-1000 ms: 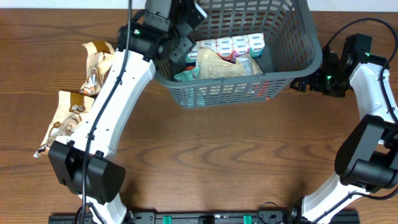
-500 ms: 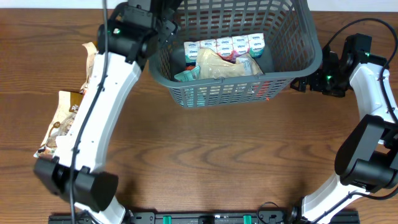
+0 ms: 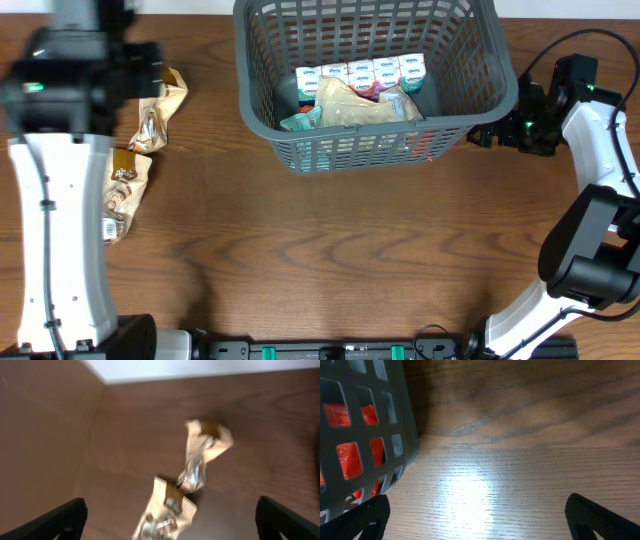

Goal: Pack container
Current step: 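Move left gripper back to the upper brown snack pouch and grasp it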

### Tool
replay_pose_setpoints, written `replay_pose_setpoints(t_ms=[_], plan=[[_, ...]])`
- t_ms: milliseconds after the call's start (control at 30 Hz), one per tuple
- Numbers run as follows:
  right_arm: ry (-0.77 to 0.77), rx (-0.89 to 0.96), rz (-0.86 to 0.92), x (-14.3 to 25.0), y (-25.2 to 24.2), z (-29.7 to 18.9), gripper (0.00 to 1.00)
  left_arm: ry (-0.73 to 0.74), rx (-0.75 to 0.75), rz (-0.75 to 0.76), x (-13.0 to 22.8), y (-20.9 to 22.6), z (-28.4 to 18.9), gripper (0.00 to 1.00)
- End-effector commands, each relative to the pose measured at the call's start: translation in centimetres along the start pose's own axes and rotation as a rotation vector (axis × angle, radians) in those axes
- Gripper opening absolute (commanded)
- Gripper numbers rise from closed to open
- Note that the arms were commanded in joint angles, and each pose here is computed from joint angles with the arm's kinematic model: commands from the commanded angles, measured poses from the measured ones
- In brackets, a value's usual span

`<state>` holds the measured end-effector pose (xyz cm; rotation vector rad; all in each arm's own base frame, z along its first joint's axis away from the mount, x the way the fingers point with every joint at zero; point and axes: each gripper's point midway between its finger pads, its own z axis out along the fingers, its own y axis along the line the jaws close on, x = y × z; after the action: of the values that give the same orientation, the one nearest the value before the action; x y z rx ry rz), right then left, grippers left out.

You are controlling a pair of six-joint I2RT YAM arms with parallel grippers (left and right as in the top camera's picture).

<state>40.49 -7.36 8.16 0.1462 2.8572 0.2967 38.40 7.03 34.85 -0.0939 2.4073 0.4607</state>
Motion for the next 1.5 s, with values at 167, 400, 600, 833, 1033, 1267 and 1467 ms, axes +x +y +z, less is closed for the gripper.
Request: replay_pose_setpoints(t_ms=[167, 400, 600, 833, 1033, 1267, 1467], plan=[[0.0, 0.0, -0.004, 0.0, 0.2, 0.1, 0.99, 0.173, 0.205, -0.104, 2.8, 1.7, 8.5, 0.98], [0.001, 0.0, -0.004, 0.0, 0.2, 0.1, 0.99, 0.306, 0.253, -0.067, 5.2, -0.2, 15.7, 0.98], [0.001, 0.0, -0.004, 0.0, 0.2, 0.1, 0.99, 0.43, 0.293, -0.022, 8.2, -2.3, 20.5, 0.98], [0.001, 0.0, -0.004, 0.0, 0.2, 0.1, 0.99, 0.544, 0.33, 0.022, 11.7, -4.0, 24.5, 0.98], [-0.002, 0.001, -0.005, -0.1, 0.2, 0.1, 0.99, 0.621, 0.356, 0.048, 14.3, -5.5, 26.8, 0.98], [-0.002, 0.001, -0.005, -0.1, 0.2, 0.1, 0.99, 0.652, 0.388, 0.12, 15.7, -7.7, 28.5, 0.97], [0.007, 0.0, -0.003, 0.1, 0.2, 0.1, 0.99, 0.641, 0.39, 0.135, 15.8, -8.7, 29.5, 0.97]])
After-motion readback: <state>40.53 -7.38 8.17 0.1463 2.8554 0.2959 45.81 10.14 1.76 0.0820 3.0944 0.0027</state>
